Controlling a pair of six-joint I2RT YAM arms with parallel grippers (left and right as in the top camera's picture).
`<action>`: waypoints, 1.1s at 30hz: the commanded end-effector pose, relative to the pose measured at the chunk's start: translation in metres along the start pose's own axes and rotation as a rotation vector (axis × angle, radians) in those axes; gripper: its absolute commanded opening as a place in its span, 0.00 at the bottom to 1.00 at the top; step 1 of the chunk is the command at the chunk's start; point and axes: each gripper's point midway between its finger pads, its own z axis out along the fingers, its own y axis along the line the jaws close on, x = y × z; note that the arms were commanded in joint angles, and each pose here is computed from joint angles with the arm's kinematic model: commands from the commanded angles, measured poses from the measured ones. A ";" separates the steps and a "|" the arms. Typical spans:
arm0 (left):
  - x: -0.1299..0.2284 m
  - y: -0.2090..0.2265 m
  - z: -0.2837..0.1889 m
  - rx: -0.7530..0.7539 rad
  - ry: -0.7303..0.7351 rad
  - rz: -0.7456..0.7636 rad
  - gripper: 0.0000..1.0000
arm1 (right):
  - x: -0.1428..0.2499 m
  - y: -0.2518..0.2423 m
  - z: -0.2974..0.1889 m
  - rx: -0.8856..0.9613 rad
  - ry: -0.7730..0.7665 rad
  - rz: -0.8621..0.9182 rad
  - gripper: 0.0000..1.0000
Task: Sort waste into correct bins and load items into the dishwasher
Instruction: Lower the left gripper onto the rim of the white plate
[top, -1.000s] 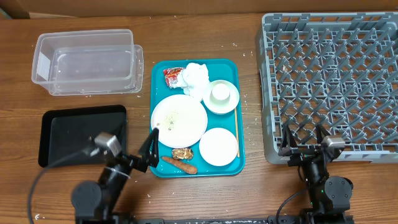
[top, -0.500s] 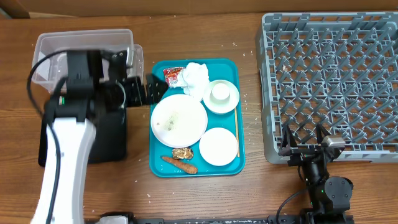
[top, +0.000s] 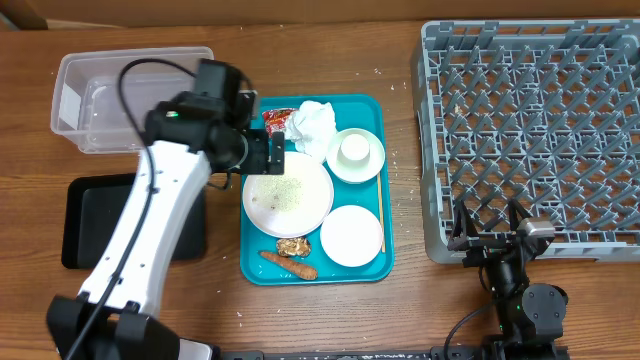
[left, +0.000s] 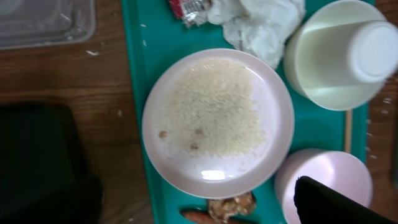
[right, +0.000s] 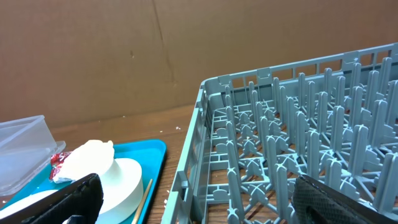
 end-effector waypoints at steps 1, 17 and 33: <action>-0.022 0.028 0.005 -0.208 -0.070 -0.007 1.00 | 0.001 0.000 0.000 0.001 -0.007 -0.008 1.00; -0.015 -0.021 0.110 0.098 0.121 0.359 0.86 | 0.001 0.000 0.000 0.001 -0.007 -0.008 1.00; -0.023 0.006 0.157 -0.027 0.137 0.539 0.88 | 0.001 0.000 0.000 0.001 -0.007 -0.008 1.00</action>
